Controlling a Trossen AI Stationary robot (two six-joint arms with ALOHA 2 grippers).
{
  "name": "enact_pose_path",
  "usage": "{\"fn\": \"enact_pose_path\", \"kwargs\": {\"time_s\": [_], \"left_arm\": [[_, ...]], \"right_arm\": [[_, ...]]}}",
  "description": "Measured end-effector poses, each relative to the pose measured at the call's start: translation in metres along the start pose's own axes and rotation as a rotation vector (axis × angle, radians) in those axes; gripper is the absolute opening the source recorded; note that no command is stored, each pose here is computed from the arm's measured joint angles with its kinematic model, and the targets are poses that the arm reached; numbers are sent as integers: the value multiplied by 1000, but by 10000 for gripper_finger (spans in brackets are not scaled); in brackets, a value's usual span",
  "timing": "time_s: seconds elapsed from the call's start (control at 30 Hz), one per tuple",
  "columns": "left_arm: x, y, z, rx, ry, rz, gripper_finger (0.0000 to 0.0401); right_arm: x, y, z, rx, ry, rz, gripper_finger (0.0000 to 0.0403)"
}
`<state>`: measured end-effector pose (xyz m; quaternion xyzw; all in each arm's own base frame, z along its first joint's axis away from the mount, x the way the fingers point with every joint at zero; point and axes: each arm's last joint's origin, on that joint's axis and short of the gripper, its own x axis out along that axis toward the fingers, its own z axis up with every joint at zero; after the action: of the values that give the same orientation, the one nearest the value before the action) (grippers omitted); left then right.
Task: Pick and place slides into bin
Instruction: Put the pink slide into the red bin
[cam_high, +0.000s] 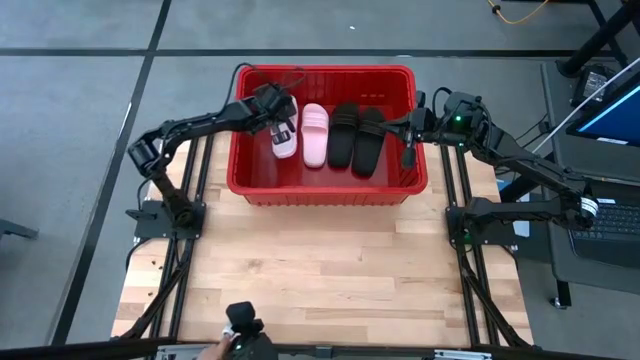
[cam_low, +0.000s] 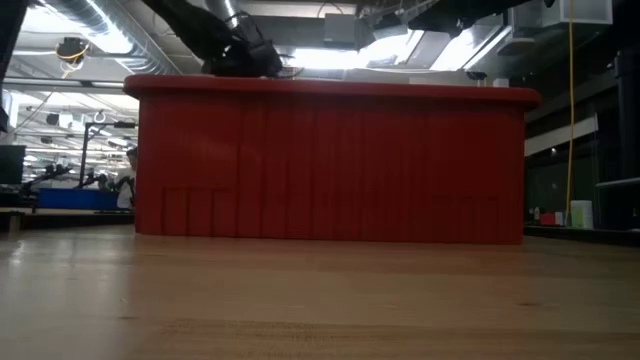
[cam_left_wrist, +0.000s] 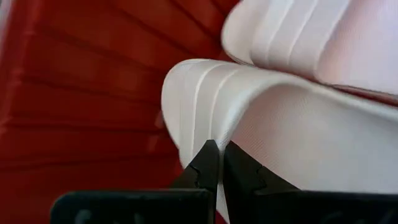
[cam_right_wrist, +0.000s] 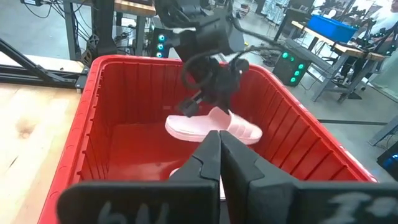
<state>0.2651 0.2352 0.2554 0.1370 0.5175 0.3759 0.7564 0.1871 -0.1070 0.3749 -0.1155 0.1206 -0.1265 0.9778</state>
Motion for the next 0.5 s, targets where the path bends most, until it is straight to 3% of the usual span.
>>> {"fn": "enact_pose_path", "kwargs": {"time_s": [0.23,0.5], "left_arm": [[17,-9,-1,69,23,-42,3],[31,-6,-5,54,36,-50,3]], "right_arm": [[0,0,0,0,0,0,3],[0,0,0,0,1,0,7]]}}
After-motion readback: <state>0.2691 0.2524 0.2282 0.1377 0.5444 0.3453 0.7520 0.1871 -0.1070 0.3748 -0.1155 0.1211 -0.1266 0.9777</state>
